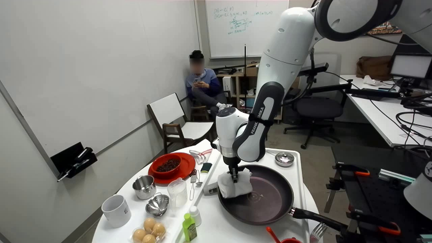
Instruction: Use the tea towel on the tray to wipe the pan
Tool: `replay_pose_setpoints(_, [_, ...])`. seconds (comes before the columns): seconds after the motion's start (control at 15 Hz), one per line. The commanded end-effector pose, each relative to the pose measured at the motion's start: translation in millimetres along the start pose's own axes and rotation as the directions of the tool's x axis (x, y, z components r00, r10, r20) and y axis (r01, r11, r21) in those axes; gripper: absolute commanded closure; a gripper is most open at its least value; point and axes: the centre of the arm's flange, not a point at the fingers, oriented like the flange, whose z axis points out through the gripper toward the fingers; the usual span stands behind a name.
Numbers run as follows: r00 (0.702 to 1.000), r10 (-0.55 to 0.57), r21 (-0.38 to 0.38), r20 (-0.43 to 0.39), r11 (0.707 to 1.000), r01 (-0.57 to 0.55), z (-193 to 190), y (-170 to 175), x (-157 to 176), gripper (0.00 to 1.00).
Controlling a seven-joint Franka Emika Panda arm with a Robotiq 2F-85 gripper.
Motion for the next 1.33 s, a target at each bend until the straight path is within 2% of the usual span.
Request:
replay_pose_setpoints(0.0, [1.000,-0.025,0.005,0.012,1.000,0.025,16,-15,1,0.92])
replay_pose_setpoints(0.6, [0.981,-0.192,0.028,0.037,0.981,0.191,25,-84,-2,0.92])
replay_pose_setpoints(1.0, [0.934,-0.351,0.051,0.070,0.936,0.348,20,-116,-22,0.92])
replay_pose_setpoints(1.27, [0.899,-0.425,0.078,0.107,0.905,0.418,21,-124,-42,0.92])
